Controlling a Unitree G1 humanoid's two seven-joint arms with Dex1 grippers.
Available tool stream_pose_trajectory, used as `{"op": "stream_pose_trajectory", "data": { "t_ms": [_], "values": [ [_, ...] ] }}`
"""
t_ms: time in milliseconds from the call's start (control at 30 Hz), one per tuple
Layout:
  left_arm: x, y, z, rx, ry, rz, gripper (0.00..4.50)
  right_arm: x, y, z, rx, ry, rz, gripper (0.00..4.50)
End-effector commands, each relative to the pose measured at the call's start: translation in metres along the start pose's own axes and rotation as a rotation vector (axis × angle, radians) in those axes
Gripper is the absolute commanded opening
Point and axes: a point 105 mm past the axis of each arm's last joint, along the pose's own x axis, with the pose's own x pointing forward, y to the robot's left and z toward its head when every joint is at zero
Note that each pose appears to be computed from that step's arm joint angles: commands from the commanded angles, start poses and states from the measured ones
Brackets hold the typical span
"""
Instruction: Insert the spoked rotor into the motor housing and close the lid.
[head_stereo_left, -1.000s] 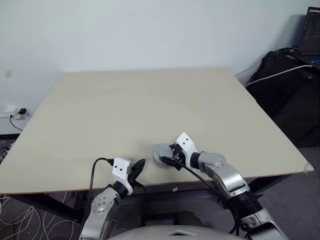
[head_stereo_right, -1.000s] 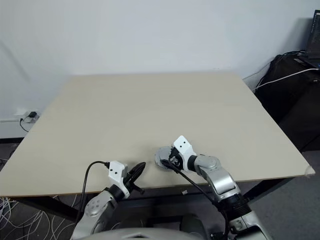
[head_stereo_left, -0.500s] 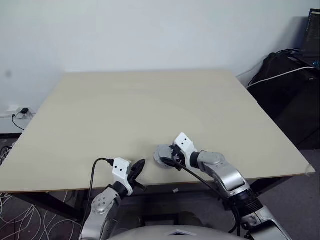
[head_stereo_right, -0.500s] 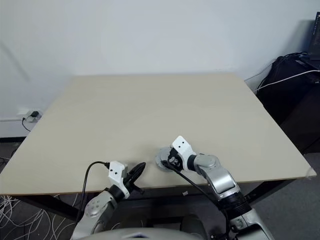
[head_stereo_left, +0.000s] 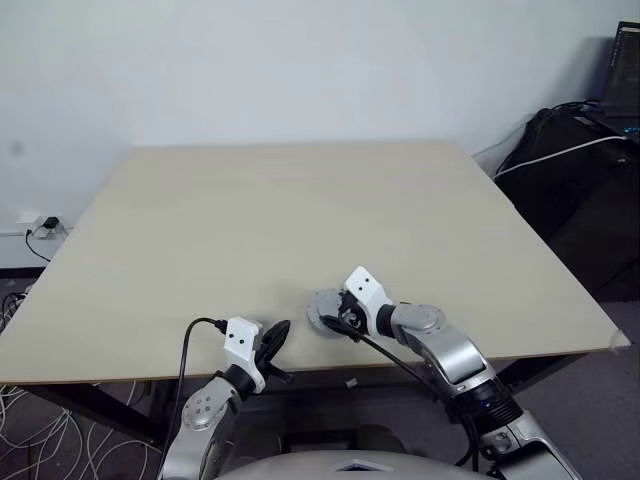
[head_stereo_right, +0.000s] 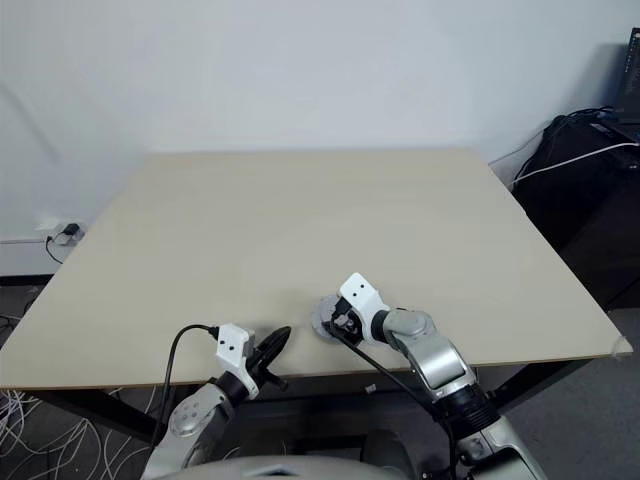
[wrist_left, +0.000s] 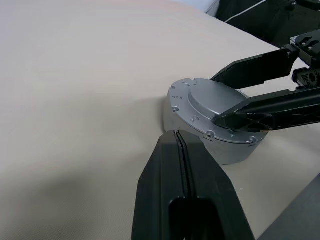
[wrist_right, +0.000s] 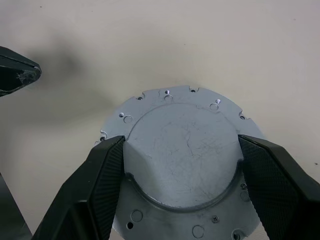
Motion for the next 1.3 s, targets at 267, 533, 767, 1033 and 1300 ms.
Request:
{"op": "stream_pose_trajectory", "data": {
  "t_ms": [267,533,767,1033,1300],
  "values": [
    [0.013,-0.002,0.036,0.094,-0.111,-0.066,0.0,0.001,0.001,-0.039,0.028,0.173,-0.035,3.25],
    [0.034,0.0,0.057,0.161,-0.099,-0.229,0.0,0.003,0.001,-0.039,0.024,0.18,-0.035,3.25],
    [0.048,0.018,0.062,0.163,-0.007,-0.312,0.0,0.004,0.003,-0.035,0.027,0.168,-0.036,3.25],
    [0.063,0.019,0.059,0.103,0.11,-0.405,0.0,0.004,0.006,-0.033,0.035,0.155,-0.034,3.25],
    [0.071,0.014,0.048,0.067,0.212,-0.438,0.0,0.004,0.007,-0.031,0.039,0.143,-0.037,3.25]
  ]
}}
